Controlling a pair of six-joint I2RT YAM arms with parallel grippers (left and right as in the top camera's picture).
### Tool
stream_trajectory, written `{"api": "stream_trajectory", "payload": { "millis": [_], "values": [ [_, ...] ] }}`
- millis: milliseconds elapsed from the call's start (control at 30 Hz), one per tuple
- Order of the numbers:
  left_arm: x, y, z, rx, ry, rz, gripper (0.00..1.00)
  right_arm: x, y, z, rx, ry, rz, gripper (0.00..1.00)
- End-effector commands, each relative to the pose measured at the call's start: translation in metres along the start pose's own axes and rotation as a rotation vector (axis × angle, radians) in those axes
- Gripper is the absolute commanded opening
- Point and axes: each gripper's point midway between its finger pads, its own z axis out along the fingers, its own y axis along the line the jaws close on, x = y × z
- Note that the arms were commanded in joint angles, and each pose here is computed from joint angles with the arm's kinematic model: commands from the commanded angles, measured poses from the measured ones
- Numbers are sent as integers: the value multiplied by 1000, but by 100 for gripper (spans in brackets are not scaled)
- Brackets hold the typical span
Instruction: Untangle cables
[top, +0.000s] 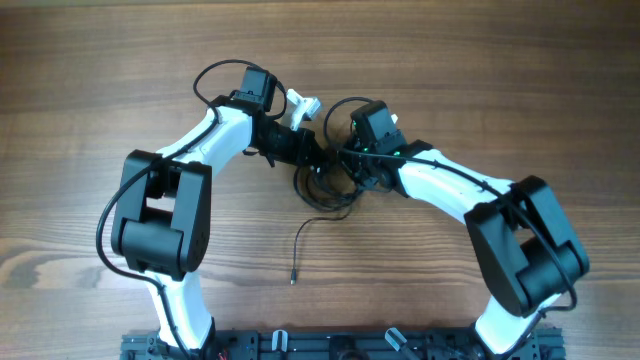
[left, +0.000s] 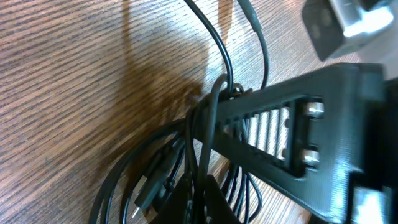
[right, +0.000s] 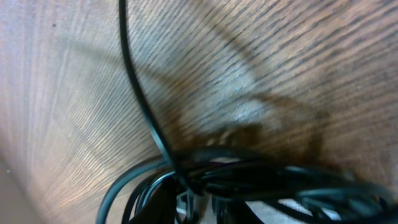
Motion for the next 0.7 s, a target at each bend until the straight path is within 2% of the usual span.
{"api": "stream_trajectory", "payload": {
  "millis": [0, 233, 300, 400, 433, 567, 667],
  "values": [
    [5, -1, 4, 31, 10, 8, 4, -1, -13, 13, 36, -7, 8, 22],
    [5, 0, 4, 27, 11, 8, 4, -1, -17, 17, 46, -5, 6, 20],
    [6, 2, 4, 14, 12, 7, 4, -1, -17, 17, 46, -4, 5, 16],
    [6, 9, 4, -22, 17, 7, 4, 1, -16, 16, 40, 8, 5, 4],
    [7, 10, 4, -32, 20, 5, 4, 3, -13, 16, 29, 25, 5, 4],
    [9, 14, 4, -56, 29, -4, 4, 17, 21, 6, -147, 162, -133, 4],
    [12, 20, 4, -90, 39, -9, 4, 17, 43, -12, -254, 204, -192, 4]
  ]
}}
